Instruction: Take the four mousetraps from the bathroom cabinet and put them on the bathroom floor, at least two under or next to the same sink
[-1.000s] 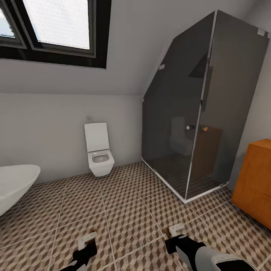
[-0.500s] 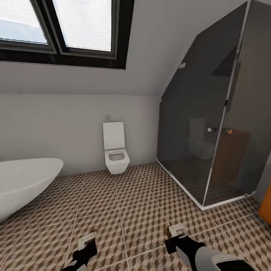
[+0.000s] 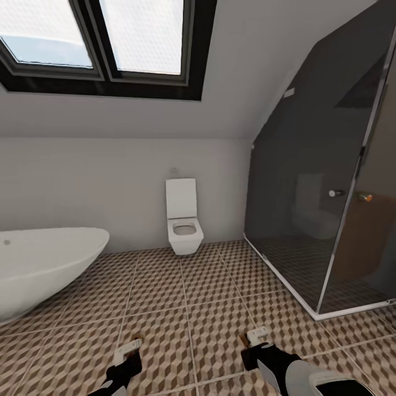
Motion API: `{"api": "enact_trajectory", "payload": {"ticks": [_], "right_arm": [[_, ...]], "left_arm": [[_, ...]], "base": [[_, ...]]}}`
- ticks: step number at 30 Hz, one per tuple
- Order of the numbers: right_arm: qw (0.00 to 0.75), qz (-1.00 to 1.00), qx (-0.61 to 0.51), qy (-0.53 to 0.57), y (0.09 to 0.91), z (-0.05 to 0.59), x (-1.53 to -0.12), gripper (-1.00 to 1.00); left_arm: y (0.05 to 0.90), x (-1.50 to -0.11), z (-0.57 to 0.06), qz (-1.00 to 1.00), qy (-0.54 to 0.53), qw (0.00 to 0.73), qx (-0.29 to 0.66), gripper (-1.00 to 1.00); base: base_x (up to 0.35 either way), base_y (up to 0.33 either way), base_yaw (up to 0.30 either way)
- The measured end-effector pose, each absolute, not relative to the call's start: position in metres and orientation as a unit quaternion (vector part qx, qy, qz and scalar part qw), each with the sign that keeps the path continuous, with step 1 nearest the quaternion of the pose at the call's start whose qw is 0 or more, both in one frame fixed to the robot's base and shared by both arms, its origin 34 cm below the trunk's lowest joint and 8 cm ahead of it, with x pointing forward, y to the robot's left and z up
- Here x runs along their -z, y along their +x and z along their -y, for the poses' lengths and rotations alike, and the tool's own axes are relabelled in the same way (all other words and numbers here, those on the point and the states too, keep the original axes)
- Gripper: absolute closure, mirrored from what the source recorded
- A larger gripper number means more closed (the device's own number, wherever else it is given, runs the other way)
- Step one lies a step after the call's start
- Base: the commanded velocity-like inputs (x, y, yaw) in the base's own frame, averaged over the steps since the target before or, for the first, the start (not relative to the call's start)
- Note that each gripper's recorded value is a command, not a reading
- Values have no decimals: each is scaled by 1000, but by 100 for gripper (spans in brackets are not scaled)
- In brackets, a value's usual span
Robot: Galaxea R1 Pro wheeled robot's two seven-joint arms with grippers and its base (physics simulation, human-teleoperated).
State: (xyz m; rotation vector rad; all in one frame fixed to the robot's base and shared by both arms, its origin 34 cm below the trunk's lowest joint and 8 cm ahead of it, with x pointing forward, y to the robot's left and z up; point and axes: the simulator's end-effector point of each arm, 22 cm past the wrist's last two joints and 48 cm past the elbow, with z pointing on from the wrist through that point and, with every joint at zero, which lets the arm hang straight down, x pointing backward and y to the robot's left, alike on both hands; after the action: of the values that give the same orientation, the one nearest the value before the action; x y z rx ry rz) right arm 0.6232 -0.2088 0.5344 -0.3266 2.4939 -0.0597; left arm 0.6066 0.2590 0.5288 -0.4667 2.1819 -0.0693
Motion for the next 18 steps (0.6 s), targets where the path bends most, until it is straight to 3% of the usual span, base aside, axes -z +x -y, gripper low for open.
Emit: {"api": "enact_trajectory", "payload": {"ticks": [18], "right_arm": [[322,-938,26,-127,629,213,-538,100]], "left_arm": [[607,-529,-261,-877,-189,440,27,100]], "base": [[310,-15,2]]}}
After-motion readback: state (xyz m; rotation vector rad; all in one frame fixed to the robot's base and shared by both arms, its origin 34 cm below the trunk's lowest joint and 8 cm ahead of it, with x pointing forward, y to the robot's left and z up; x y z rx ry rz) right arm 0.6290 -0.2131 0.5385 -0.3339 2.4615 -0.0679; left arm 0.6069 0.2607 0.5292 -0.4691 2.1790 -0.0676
